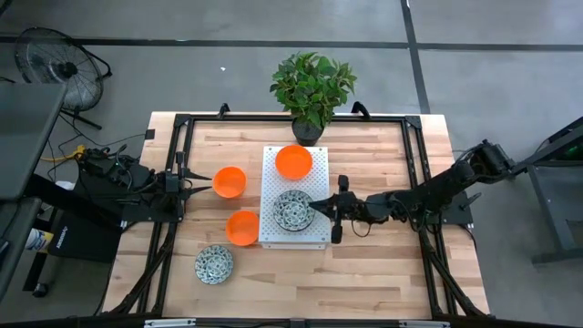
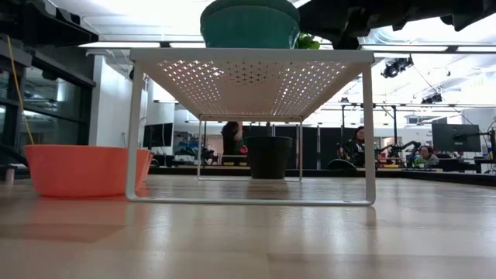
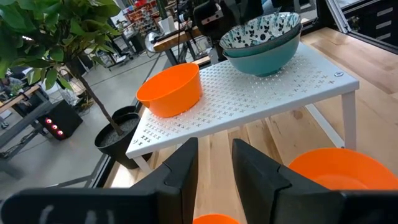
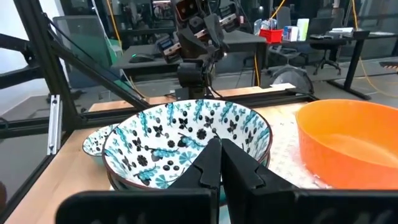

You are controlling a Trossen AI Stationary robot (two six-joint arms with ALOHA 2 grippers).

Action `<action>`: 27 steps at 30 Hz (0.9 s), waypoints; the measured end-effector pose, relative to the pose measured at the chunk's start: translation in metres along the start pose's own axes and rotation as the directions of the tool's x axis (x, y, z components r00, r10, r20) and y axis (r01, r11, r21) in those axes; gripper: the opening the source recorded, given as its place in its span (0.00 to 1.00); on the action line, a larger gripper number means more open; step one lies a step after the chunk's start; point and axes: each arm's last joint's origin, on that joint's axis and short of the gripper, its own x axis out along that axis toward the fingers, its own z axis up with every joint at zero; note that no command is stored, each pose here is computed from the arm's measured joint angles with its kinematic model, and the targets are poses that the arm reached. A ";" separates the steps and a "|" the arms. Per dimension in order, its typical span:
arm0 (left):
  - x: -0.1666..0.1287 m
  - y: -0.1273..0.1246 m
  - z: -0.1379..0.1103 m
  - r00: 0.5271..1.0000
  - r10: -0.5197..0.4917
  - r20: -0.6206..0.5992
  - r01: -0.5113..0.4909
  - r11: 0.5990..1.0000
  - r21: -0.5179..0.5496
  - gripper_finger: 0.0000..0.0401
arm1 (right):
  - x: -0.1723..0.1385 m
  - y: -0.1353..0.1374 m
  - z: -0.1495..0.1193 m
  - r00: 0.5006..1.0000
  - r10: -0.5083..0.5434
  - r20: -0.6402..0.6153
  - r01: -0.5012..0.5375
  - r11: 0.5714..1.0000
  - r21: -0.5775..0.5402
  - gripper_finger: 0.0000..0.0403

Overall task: Pick & Place Mini bowls
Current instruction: Stack the right green white bowl on top of the green white bowl on the shelf, then stack the green white bowl on top of the green white bowl on the shelf

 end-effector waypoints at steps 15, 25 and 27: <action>0.000 0.000 0.000 1.000 0.000 0.000 0.000 1.000 0.000 0.24 | -0.001 -0.002 0.010 0.998 0.009 0.057 -0.006 0.999 -0.041 0.00; 0.000 0.000 0.000 1.000 0.000 0.000 0.000 1.000 0.000 0.24 | -0.030 -0.011 0.030 0.999 0.011 -0.032 -0.013 0.999 -0.049 0.00; 0.000 0.000 0.000 1.000 0.000 0.000 0.000 1.000 0.000 0.24 | -0.036 -0.012 0.032 0.998 0.011 -0.061 -0.015 0.998 -0.063 0.00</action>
